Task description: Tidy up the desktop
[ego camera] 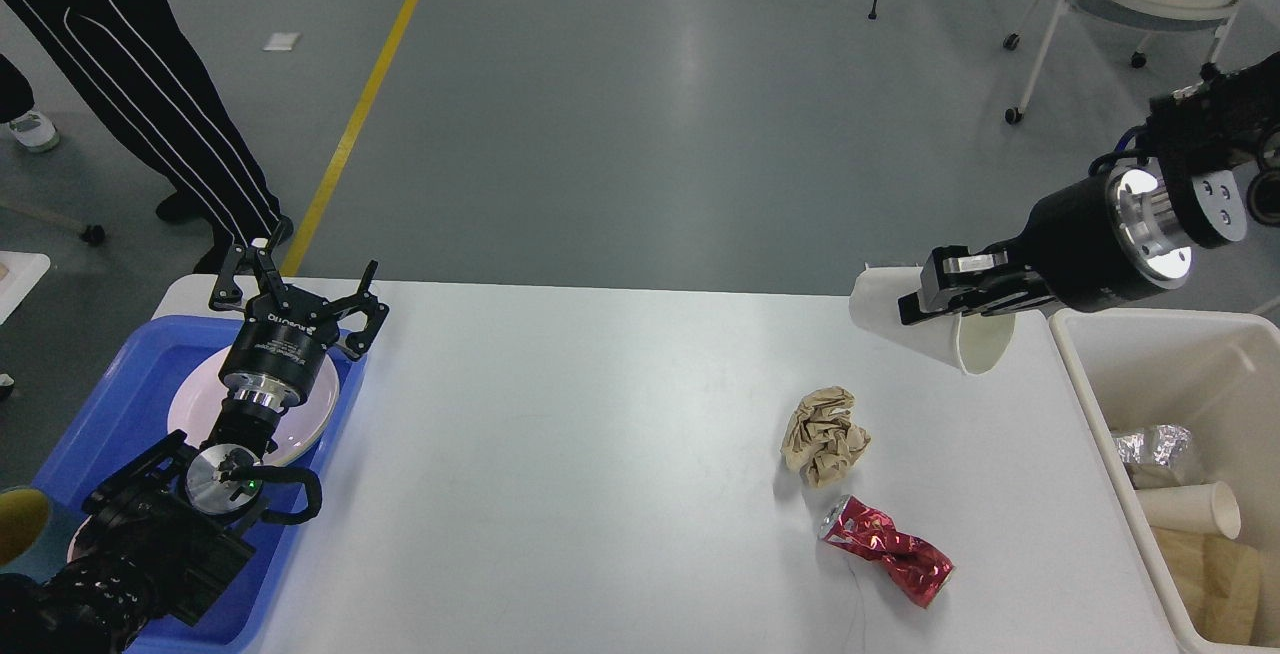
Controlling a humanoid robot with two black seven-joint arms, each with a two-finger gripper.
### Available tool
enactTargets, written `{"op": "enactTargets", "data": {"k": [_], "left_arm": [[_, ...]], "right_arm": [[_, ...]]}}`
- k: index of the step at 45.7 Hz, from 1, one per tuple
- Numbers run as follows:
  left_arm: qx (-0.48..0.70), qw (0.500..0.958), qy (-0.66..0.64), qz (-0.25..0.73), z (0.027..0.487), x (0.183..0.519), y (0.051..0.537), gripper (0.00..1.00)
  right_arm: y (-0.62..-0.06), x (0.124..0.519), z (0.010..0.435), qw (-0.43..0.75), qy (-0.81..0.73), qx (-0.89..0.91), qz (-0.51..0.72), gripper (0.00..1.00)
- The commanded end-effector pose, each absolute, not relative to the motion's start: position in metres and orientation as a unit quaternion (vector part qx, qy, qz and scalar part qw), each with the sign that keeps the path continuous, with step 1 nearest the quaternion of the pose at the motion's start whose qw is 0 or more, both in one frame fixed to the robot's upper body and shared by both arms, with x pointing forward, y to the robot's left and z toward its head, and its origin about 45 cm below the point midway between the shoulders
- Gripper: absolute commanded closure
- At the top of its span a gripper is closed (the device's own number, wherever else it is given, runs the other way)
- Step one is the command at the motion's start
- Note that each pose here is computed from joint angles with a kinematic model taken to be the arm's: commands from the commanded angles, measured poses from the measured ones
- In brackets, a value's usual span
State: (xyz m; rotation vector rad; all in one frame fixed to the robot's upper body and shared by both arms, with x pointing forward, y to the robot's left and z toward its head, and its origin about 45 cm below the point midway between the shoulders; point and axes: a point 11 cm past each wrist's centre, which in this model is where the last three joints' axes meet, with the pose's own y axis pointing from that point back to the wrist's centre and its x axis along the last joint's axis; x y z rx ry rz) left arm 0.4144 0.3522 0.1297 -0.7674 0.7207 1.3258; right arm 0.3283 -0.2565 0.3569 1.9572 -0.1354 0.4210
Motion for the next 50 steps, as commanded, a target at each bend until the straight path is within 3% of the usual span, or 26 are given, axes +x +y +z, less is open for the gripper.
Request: {"op": "enactTargets", "data": {"k": [1,7,22,40,47,48,49,50], "left_arm": [[-0.340,0.663,0.319,0.587,0.130,0.414,0.352,0.01],[-0.340,0.663,0.319,0.587,0.130,0.414,0.352,0.01],[-0.340,0.663,0.319,0.587,0.130,0.414,0.352,0.01],[-0.340,0.663,0.319,0.587,0.130,0.414,0.352,0.01],[-0.340,0.662,0.319,0.587,0.130,0.414,0.352,0.01],[-0.340,0.662,0.319,0.587,0.130,0.414,0.352,0.01],[-0.340,0.662,0.319,0.587,0.130,0.414,0.352,0.01],[-0.340,0.662,0.319,0.587,0.130,0.414,0.352,0.01]], "right_arm": [[-0.262,0.324,0.357,0.543,-0.063,0.819,0.174,1.00],[-0.318,0.345,0.355,0.584,-0.133,0.781,0.177,1.00],[-0.491,0.353,0.270,0.640,-0.342,0.681,0.100,1.00],[-0.594,0.262,0.149,0.693,-0.537,0.479,0.048,1.00],[-0.602,0.258,0.116,0.680,-0.587,0.433,0.076,1.00],[-0.601,0.257,0.110,0.676,-0.592,0.431,0.077,0.93],[-0.601,0.256,0.107,0.672,-0.598,0.430,0.078,0.72],[-0.596,0.255,0.099,0.664,-0.604,0.436,0.073,0.01]]}}
